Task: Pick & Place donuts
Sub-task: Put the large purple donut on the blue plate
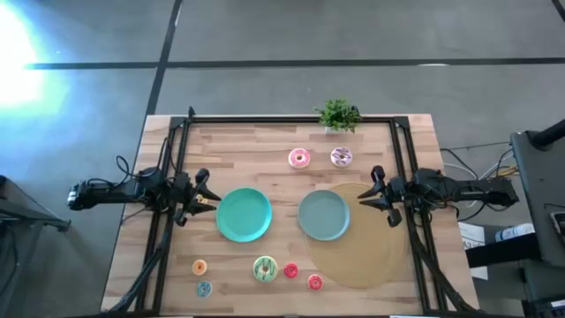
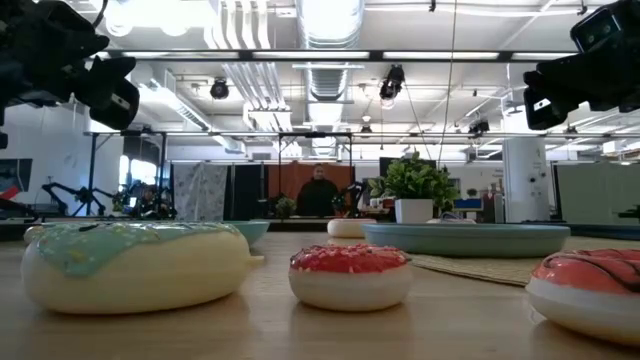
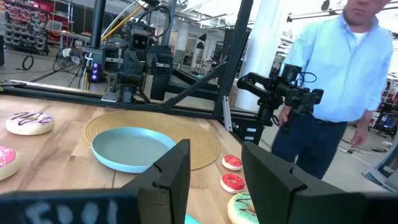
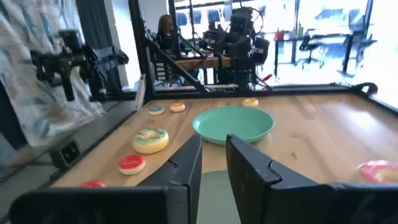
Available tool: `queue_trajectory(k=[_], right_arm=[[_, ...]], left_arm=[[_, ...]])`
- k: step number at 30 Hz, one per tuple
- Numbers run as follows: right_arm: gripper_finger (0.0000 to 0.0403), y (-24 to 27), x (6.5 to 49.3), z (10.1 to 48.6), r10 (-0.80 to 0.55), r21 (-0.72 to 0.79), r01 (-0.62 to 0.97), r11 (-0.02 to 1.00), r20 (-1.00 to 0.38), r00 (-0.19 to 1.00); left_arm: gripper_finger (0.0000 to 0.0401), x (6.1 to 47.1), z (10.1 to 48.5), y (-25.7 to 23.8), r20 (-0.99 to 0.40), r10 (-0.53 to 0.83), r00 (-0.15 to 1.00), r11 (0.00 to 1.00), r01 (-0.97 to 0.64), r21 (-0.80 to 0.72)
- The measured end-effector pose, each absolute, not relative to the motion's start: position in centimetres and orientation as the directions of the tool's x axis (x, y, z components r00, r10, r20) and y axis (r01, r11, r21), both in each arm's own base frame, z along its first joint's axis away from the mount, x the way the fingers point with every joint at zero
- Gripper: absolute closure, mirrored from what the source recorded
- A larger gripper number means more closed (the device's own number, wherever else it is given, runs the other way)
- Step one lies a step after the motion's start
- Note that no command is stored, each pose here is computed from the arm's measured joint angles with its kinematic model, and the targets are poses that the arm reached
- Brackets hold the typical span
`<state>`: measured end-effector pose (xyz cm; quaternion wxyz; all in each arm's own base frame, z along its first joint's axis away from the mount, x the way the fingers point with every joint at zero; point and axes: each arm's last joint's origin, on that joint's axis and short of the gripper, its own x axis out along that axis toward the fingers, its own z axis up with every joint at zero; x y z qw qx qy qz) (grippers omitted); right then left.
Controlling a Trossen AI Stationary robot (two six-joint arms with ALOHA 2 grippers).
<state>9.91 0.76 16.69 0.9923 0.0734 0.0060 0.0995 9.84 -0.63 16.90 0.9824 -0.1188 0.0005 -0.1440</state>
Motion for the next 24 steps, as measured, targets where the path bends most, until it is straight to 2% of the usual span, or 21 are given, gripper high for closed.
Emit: queue_trajectory(k=[4, 7, 9, 11, 17, 21, 24], right_arm=[[0.0335, 0.7, 9.9, 16.7, 0.196, 0.427, -0.178, 0.887, 0.003, 0.981], [0.0335, 0.6, 9.9, 16.7, 0.159, 0.691, -0.116, 0.714, 0.002, 0.987], [0.0335, 0.5, 10.0, 16.6, 0.103, 0.798, -0.060, 0.600, -0.003, 0.995], [0.0335, 0.3, 10.0, 16.6, 0.042, 0.845, -0.017, 0.535, -0.006, 0.999], [0.0335, 0.1, 10.0, 16.9, -0.021, 0.883, -0.013, 0.469, 0.026, 0.999], [0.0335, -0.3, 9.9, 17.4, -0.155, 0.940, -0.019, 0.341, 0.076, 0.985], [0.0332, -0.5, 10.1, 17.1, -0.216, 0.937, 0.040, 0.347, 0.039, 0.976]], left_arm=[[0.0281, 9.8, 16.9, -0.6, 0.033, -0.283, 0.959, 0.930, 0.283, -0.234], [0.0281, 9.8, 16.9, -0.6, 0.033, -0.283, 0.959, 0.930, 0.283, -0.234], [0.0281, 9.8, 16.9, -0.6, 0.034, -0.283, 0.959, 0.930, 0.283, -0.233], [0.0281, 9.8, 16.9, -0.6, 0.033, -0.284, 0.958, 0.930, 0.283, -0.234], [0.0281, 9.8, 16.9, -0.6, 0.033, -0.284, 0.958, 0.930, 0.283, -0.234], [0.0281, 9.8, 16.9, -0.6, 0.033, -0.284, 0.958, 0.930, 0.283, -0.234], [0.0281, 9.8, 16.9, -0.6, 0.033, -0.284, 0.958, 0.930, 0.283, -0.234]])
